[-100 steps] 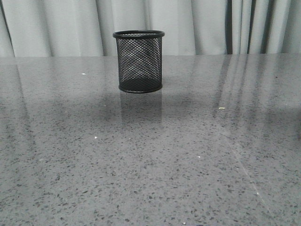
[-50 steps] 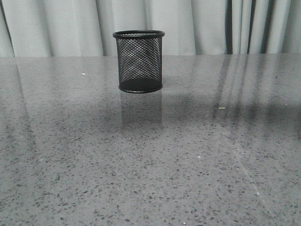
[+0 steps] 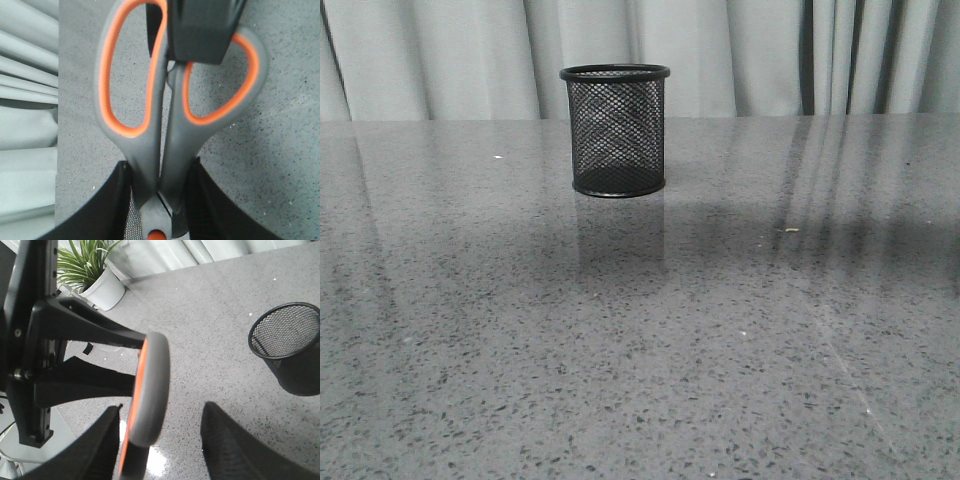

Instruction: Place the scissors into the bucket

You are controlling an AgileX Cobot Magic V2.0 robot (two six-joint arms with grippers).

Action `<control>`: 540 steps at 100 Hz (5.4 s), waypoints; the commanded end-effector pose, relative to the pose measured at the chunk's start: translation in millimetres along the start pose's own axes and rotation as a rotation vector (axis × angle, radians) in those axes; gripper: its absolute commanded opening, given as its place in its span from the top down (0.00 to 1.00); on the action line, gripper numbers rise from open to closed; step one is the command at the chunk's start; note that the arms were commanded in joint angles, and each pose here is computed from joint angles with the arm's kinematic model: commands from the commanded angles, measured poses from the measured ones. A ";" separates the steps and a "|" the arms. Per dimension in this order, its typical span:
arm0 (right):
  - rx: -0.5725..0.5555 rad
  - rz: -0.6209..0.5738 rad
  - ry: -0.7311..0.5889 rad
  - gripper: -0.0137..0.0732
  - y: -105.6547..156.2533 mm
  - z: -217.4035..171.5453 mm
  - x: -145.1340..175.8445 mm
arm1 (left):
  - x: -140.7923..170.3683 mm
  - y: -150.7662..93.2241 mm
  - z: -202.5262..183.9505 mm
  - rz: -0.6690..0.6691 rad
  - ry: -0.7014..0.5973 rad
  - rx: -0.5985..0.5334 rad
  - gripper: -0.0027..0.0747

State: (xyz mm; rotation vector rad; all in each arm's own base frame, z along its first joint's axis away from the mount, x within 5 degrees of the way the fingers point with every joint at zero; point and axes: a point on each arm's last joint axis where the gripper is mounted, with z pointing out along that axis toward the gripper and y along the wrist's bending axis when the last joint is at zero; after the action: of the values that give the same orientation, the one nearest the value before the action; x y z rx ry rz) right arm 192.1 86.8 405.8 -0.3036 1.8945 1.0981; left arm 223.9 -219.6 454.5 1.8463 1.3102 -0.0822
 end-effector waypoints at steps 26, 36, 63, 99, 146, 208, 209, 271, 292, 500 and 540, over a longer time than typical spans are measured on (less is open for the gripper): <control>-0.051 0.016 -0.075 0.46 7.8 -1.0 -13.0 | -19.0 4.6 -25.4 -0.039 -0.139 -0.090 0.91; -0.053 0.032 -0.063 0.46 3.9 3.0 -12.9 | -19.5 4.4 -25.5 -0.042 -0.145 -0.088 0.91; -0.078 0.030 -0.076 0.55 2.7 6.0 -14.8 | -19.6 4.0 -25.5 -0.043 -0.146 -0.083 0.90; -0.082 0.006 -0.077 0.93 3.2 5.9 -14.7 | -20.2 4.3 -25.6 -0.046 -0.153 -0.086 0.62; -0.018 -0.049 -0.104 0.90 -0.3 5.0 -19.4 | 0.7 13.5 -76.0 -0.236 -0.129 -0.238 0.30; 0.185 -0.321 -0.037 0.89 14.4 0.7 -83.8 | 67.0 9.7 -184.5 -0.797 0.002 -0.629 0.30; 0.190 -0.330 -0.035 0.89 15.4 0.0 -85.6 | 67.0 9.4 -185.3 -0.797 0.002 -0.632 0.30; 0.361 -0.481 0.311 0.89 21.5 65.1 -115.1 | 67.9 5.5 -190.1 -0.826 0.010 -0.635 0.30; 0.401 -0.502 0.343 0.89 13.5 92.4 -115.5 | 67.9 5.5 -190.1 -0.826 0.010 -0.635 0.30; 0.397 -0.502 0.411 0.46 3.2 128.6 -122.3 | 68.9 5.9 -188.9 -0.829 0.012 -0.631 0.30; 0.400 -0.494 0.211 0.90 43.9 76.5 -146.5 | 69.1 4.8 -188.2 -0.832 0.020 -0.618 0.78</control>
State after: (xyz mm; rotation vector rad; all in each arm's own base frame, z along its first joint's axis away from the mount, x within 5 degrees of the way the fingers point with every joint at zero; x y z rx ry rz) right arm 321.4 155.6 497.4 -0.6731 2.1412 0.3534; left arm 193.2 -43.6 528.3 0.7679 1.8756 -0.0697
